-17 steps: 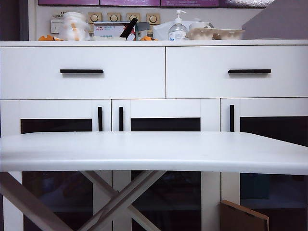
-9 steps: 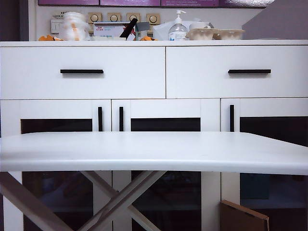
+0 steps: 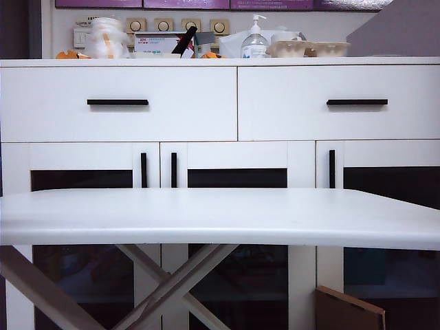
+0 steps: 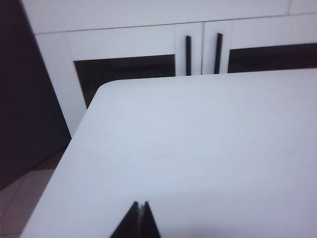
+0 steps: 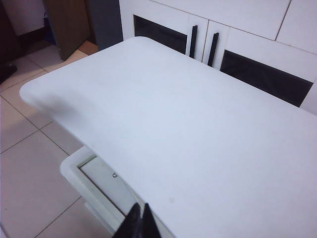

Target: Pick up a can of beer from the white table, open the left drawer, place the beer inside the drawer, and finally close the drawer.

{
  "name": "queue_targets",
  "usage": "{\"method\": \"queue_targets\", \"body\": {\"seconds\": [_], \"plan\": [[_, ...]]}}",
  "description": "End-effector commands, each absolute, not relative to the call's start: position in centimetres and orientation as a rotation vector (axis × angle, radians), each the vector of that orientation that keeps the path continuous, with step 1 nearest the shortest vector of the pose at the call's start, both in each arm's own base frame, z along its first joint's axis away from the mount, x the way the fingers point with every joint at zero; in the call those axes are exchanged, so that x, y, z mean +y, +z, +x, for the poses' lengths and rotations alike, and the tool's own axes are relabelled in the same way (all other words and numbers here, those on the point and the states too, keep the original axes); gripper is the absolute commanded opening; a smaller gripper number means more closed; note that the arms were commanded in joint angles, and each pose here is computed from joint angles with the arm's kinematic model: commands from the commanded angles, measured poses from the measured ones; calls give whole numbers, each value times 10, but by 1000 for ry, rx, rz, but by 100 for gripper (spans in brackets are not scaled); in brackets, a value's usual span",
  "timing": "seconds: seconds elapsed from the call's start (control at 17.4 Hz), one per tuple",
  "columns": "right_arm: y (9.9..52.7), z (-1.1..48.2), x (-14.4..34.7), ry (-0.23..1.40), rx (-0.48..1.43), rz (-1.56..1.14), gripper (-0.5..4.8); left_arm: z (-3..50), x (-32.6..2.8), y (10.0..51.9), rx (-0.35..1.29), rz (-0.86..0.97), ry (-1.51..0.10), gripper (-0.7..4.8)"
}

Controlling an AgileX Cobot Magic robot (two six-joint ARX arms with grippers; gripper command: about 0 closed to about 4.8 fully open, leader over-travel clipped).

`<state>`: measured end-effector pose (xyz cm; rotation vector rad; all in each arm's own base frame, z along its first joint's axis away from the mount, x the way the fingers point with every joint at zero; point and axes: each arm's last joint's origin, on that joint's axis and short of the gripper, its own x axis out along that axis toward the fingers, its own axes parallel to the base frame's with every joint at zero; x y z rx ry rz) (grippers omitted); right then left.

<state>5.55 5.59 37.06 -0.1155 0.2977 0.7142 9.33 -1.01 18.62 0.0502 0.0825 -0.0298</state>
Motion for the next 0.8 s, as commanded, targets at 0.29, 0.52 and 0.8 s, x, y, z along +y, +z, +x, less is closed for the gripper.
{"method": "queue_targets", "body": {"seconds": [0.29,0.52,0.8], "plan": [[372,55,56,719,286,-105,-1,95,0,164,86,30,27,-5],[372,55,56,719,286,-105,-1,97,0,154,126,30,25,-5],[372,55,56,719,286,-105,-1,97,0,154,120,30,29,22]]}}
